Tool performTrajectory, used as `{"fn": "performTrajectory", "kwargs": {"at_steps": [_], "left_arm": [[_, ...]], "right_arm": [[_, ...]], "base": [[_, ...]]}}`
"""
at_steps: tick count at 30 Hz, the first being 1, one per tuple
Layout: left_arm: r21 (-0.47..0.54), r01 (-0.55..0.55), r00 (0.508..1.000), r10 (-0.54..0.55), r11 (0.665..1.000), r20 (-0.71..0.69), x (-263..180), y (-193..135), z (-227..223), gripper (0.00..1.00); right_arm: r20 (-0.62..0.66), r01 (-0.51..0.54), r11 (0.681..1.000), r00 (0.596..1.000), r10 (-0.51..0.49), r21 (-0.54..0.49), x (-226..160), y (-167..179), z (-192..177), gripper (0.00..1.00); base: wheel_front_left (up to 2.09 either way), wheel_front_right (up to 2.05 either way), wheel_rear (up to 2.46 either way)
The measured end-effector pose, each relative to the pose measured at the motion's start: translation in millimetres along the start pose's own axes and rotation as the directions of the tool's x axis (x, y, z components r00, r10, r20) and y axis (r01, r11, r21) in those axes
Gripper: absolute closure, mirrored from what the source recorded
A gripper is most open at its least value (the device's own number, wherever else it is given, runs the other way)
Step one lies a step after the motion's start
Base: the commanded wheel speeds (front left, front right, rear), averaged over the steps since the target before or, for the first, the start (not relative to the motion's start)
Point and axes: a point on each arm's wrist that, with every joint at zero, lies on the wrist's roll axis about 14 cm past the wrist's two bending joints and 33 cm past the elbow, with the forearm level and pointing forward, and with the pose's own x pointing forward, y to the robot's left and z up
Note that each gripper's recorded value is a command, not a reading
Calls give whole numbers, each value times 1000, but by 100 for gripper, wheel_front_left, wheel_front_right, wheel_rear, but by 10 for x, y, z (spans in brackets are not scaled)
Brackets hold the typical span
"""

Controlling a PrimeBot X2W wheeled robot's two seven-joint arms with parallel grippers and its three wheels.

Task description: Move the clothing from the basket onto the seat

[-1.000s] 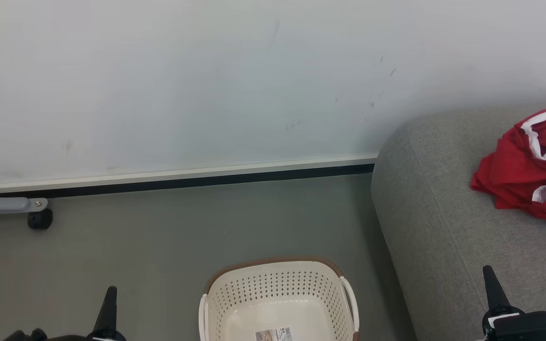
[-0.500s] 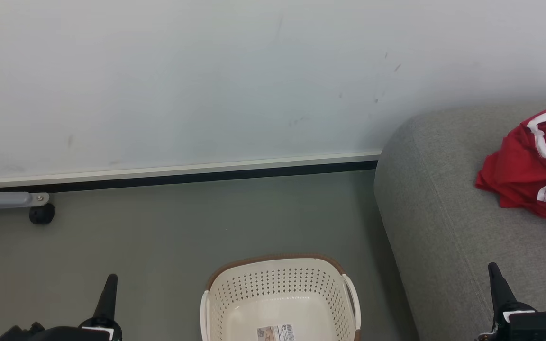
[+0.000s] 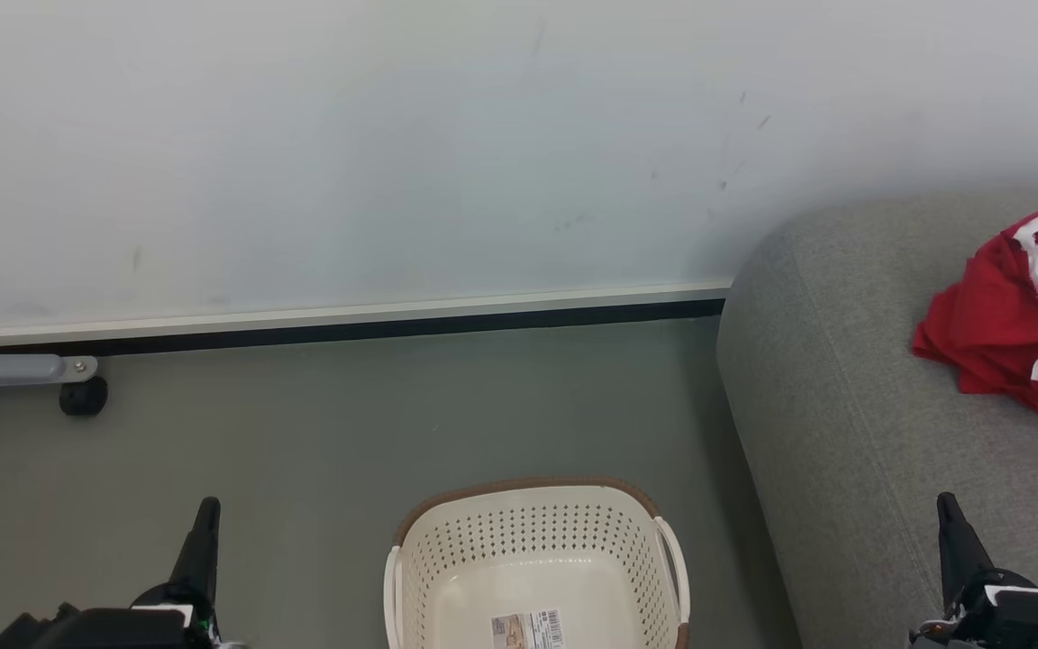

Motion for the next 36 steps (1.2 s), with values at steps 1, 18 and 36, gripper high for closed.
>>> {"fn": "performTrajectory", "kwargs": {"at_steps": [1,18,36], "left_arm": [[-10,3,1000,-3,1000,-1,8,-8,-3,100],[-37,18,1000,-18,999,0,23,-43,1,100],[-37,19,1000,-19,999,0,23,-44,1,100]], "right_arm": [[3,-2,1000,1000,2,14,7,6,4,100],[2,-18,999,1000,17,30,33,47,3,100],[1,-18,999,1000,18,31,33,47,2,100]], "base": [[0,0,0],[0,0,0],[0,0,0]]}}
